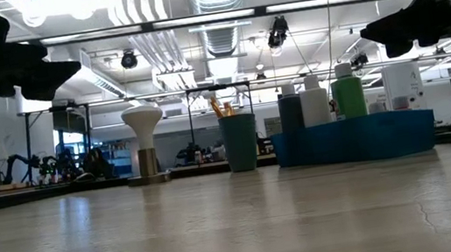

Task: Pick & Place Paint Supplies
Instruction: Return to Home Position

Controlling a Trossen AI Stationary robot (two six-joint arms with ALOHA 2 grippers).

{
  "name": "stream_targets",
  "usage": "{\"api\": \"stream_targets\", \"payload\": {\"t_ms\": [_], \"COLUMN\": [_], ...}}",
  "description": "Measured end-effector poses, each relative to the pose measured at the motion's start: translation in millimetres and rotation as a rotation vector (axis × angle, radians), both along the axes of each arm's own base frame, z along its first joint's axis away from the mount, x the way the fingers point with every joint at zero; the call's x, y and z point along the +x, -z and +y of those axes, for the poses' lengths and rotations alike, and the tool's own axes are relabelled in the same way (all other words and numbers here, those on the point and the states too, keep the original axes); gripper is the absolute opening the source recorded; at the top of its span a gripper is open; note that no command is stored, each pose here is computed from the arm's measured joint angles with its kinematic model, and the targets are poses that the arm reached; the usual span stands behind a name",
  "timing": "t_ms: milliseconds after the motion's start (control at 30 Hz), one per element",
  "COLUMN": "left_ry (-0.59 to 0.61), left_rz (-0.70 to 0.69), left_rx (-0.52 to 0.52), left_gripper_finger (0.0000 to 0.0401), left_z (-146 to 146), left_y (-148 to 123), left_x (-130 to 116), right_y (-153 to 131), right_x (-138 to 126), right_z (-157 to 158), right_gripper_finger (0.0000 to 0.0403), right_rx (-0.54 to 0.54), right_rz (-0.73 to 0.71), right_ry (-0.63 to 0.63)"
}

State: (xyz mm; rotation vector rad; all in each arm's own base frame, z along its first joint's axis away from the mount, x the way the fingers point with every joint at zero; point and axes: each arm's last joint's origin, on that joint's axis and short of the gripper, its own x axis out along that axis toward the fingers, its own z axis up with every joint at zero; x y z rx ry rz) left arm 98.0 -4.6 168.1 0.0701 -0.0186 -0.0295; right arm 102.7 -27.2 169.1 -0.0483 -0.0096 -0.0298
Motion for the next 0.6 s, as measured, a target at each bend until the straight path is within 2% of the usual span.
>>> {"api": "stream_targets", "payload": {"t_ms": [600], "left_ry": [0.000], "left_rz": [0.000], "left_rx": [0.000], "left_gripper_finger": [0.0355], "left_z": [0.0], "left_y": [0.0], "left_x": [0.0], "right_y": [-0.1], "right_x": [0.0], "right_z": [0.0], "right_gripper_finger": [0.0140], "right_rx": [0.000], "right_rz": [0.000], "right_ry": [0.000]}}
